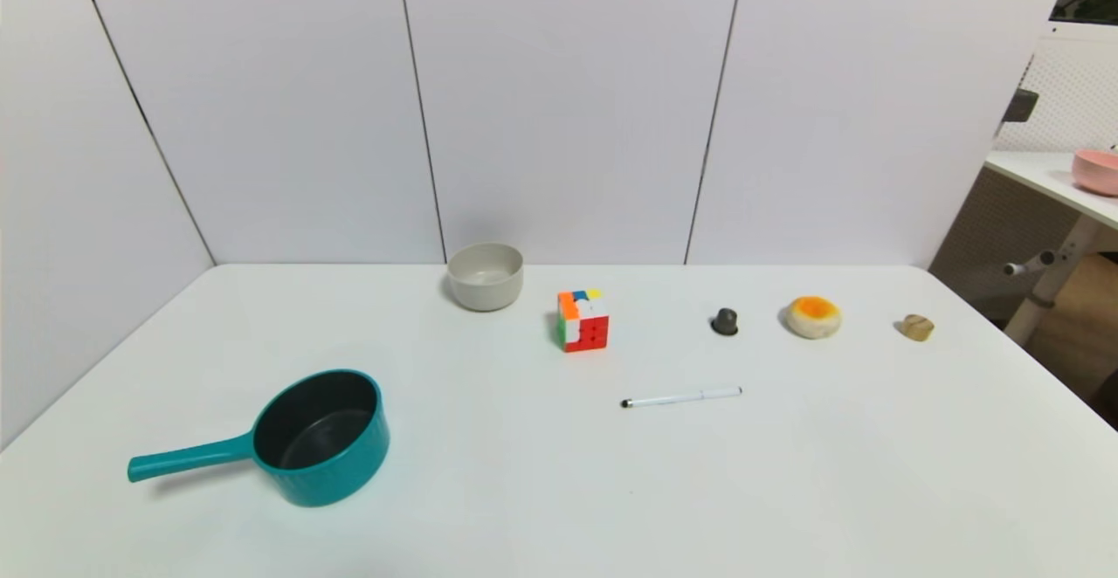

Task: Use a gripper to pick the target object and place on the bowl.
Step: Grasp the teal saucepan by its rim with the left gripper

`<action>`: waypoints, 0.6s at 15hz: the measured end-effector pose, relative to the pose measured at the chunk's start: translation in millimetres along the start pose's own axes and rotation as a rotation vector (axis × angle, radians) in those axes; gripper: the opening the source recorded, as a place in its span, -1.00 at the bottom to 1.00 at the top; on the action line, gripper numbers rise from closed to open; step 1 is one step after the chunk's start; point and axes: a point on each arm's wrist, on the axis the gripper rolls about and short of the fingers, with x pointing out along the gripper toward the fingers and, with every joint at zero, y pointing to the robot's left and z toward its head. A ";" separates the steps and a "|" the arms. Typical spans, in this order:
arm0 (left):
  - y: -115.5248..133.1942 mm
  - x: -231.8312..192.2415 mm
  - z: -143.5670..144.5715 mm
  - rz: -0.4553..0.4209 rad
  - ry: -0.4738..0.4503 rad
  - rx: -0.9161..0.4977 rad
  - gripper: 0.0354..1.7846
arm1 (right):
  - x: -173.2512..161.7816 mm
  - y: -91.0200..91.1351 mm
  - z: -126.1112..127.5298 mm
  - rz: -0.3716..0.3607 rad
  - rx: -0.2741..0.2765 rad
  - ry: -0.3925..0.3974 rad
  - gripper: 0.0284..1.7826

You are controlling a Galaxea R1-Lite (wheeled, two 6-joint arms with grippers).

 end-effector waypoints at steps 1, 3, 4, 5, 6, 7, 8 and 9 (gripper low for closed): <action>0.0 0.0 0.0 0.000 0.000 0.000 0.98 | 0.0 0.0 0.0 0.000 0.000 0.000 0.97; 0.0 0.0 0.0 0.000 0.000 0.000 0.98 | 0.0 0.0 0.0 0.000 0.000 0.000 0.97; 0.0 0.0 0.0 0.000 0.000 0.000 0.98 | 0.0 0.0 0.0 0.000 0.000 0.000 0.97; 0.0 0.0 0.0 0.000 0.000 0.005 0.98 | 0.0 0.0 0.0 0.000 0.000 0.000 0.97; 0.0 -0.1 0.5 0.001 -0.001 0.011 0.98 | 0.0 0.0 0.0 0.000 0.000 0.000 0.97; 0.0 -1.0 4.7 0.001 -0.007 0.021 0.98 | 0.0 0.0 0.0 0.000 0.000 0.000 0.97; 0.0 -2.5 14.9 0.002 -0.016 0.030 0.98 | 0.0 0.0 0.0 0.000 0.000 0.000 0.97; 0.1 -4.1 27.4 0.001 -0.015 0.043 0.98 | 0.0 0.0 0.0 0.000 0.000 0.000 0.97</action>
